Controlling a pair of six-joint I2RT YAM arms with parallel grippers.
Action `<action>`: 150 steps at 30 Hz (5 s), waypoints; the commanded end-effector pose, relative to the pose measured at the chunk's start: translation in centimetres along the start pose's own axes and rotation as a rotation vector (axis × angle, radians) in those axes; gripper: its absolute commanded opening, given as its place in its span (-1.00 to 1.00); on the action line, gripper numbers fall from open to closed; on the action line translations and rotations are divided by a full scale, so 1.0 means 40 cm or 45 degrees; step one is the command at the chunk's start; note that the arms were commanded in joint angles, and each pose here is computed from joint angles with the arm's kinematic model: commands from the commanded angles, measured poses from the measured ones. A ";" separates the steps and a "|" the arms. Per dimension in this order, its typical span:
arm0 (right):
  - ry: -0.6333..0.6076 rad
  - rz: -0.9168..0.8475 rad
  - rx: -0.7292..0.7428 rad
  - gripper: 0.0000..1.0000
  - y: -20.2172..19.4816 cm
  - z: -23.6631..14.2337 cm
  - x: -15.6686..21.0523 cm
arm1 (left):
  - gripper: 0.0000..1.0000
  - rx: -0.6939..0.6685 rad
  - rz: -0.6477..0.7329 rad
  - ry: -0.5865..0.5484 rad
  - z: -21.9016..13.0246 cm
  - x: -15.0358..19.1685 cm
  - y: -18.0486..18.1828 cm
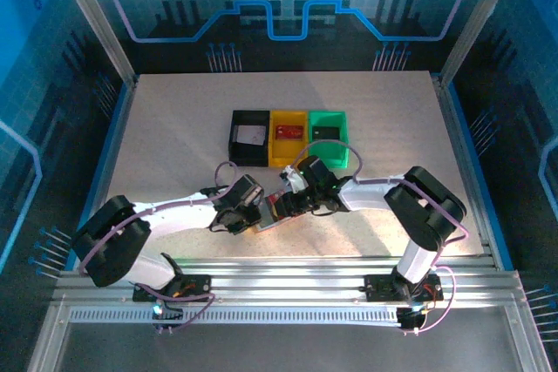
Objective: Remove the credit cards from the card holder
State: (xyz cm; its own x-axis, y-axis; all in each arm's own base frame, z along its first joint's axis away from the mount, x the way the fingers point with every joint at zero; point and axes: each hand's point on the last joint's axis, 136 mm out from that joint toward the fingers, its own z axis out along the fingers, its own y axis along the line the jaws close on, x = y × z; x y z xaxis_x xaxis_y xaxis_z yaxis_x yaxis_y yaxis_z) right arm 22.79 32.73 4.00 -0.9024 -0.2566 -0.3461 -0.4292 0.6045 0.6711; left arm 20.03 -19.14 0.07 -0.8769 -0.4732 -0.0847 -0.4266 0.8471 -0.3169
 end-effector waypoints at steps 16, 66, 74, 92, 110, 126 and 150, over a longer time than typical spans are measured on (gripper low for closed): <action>-0.113 -0.061 0.087 -0.60 0.086 -0.055 -0.061 | -0.55 0.039 0.312 0.051 0.040 0.023 -0.014; -0.037 0.104 0.208 -0.54 0.000 0.035 0.007 | -0.55 0.082 0.377 0.105 0.049 0.042 -0.012; -0.034 0.136 0.314 -0.56 -0.068 0.036 0.032 | -0.55 0.092 0.367 0.109 0.056 0.047 -0.004; 0.021 0.144 0.448 -0.48 -0.133 0.038 0.068 | -0.54 0.120 0.360 0.110 0.060 0.048 -0.015; 0.024 0.164 0.031 -0.56 -0.034 0.085 0.066 | -0.55 0.196 0.318 0.129 0.079 0.062 -0.027; -0.003 0.071 -0.127 -0.72 0.036 0.049 0.062 | -0.55 0.207 0.313 0.130 0.081 0.063 -0.031; -0.001 0.006 -0.235 -1.00 0.088 0.044 0.071 | -0.54 0.217 0.314 0.122 0.077 0.060 -0.037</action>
State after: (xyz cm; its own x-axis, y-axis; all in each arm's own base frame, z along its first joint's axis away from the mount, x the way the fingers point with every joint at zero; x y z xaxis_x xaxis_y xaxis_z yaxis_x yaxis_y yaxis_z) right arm 22.03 33.83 2.82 -0.9208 -0.1527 -0.3588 -0.3777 0.5783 0.7232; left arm 20.31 -19.69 0.46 -0.9506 -0.2627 -0.1654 -0.1906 0.9145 -0.3569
